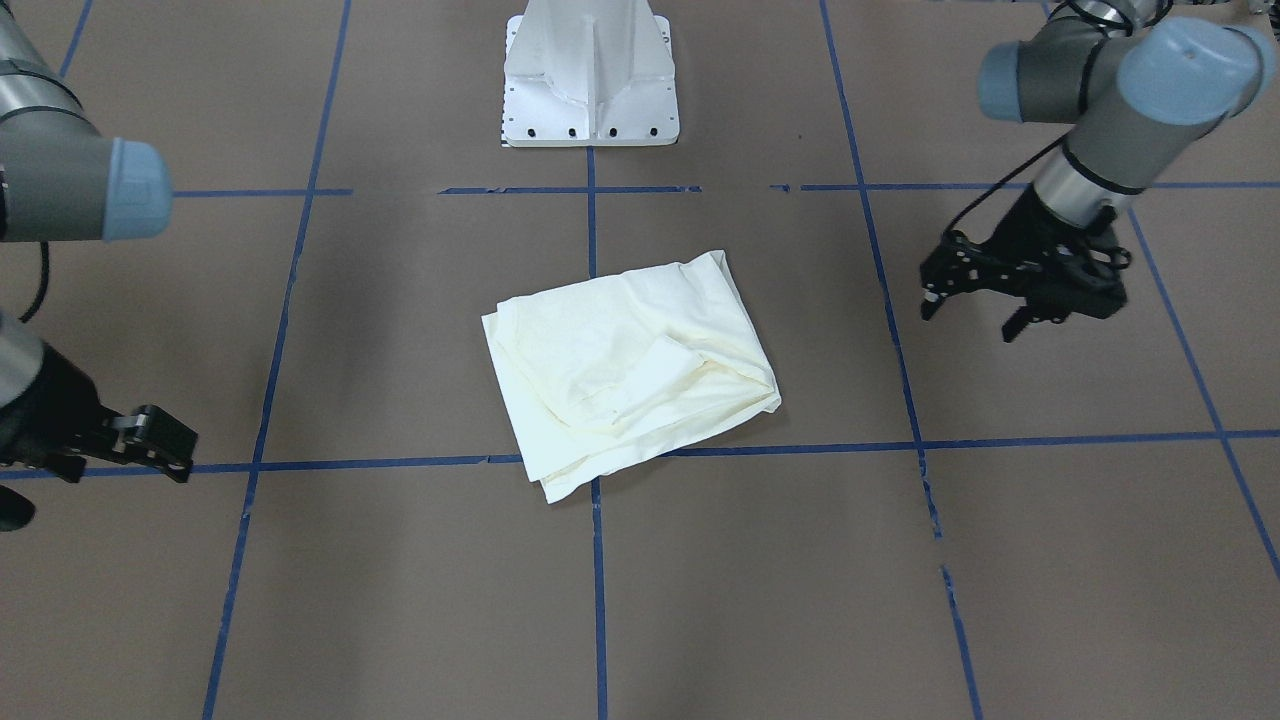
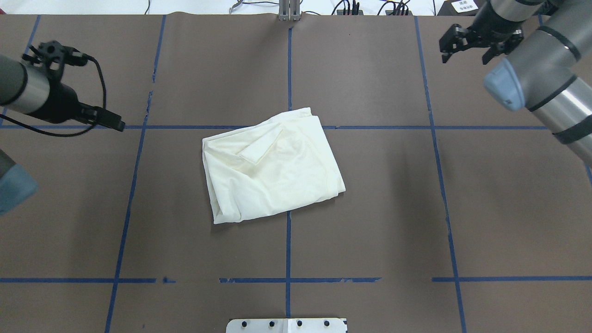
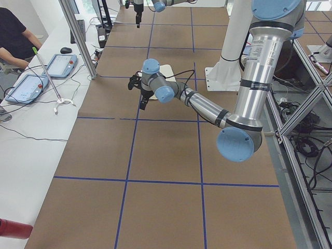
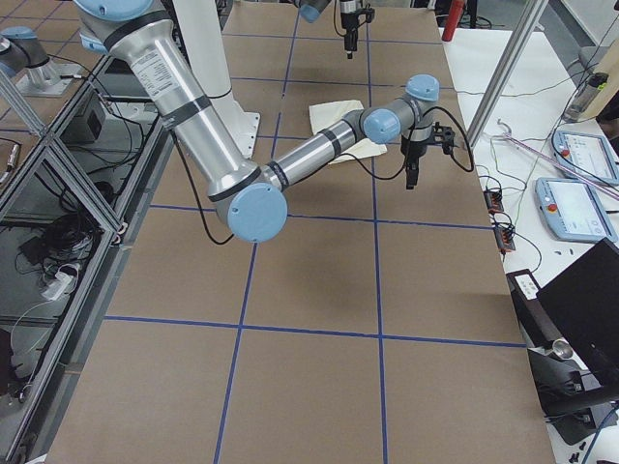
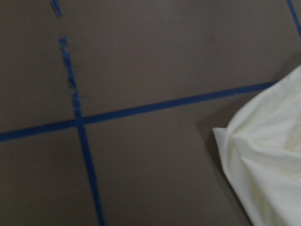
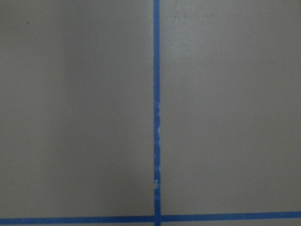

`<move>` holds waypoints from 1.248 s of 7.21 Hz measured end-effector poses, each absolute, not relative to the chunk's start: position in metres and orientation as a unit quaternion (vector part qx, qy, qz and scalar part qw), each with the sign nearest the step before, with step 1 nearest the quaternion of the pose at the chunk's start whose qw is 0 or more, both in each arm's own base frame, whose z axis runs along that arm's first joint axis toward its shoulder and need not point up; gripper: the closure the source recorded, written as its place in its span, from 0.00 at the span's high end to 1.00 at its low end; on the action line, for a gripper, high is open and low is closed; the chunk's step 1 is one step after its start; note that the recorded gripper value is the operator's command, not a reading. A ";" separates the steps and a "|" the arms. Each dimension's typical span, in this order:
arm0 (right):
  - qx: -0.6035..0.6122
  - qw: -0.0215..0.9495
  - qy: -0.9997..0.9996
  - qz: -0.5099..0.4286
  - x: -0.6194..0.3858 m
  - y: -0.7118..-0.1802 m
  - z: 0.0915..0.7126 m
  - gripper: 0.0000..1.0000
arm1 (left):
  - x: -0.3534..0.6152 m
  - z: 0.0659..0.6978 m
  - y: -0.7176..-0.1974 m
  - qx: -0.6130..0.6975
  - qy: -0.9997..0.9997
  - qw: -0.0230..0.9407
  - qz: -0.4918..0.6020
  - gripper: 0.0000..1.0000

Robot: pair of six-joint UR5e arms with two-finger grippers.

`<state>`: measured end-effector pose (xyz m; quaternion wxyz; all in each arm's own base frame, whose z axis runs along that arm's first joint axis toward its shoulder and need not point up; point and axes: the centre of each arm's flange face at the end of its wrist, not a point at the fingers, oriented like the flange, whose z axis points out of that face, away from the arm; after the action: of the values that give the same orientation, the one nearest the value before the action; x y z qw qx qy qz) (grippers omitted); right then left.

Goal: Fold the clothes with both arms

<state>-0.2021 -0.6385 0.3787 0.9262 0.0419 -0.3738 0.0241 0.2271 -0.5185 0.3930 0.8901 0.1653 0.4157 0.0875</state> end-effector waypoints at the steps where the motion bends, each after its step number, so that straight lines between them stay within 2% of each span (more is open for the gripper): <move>1: 0.038 0.925 -0.377 0.001 -0.157 -0.621 0.420 1.00 | 0.178 0.410 -0.536 0.179 0.379 0.902 0.106 1.00; 4: 0.036 0.918 -0.391 -0.055 -0.024 -0.550 0.544 1.00 | 0.033 0.500 -0.550 0.193 0.308 0.915 0.176 1.00; 6: 0.033 0.915 -0.399 -0.058 0.031 -0.499 0.600 1.00 | -0.041 0.568 -0.533 0.196 0.295 0.906 0.233 1.00; 7: 0.028 0.915 -0.400 -0.050 0.044 -0.475 0.618 1.00 | -0.055 0.590 -0.515 0.197 0.294 0.903 0.243 1.00; 9: 0.028 0.917 -0.397 -0.043 0.052 -0.460 0.625 1.00 | -0.063 0.618 -0.497 0.192 0.282 0.910 0.235 1.00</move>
<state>0.0525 -0.4604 0.6246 0.9165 0.0275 -0.3967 -0.0433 -0.0634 -0.4970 0.6179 0.9105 0.1916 0.2816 0.2347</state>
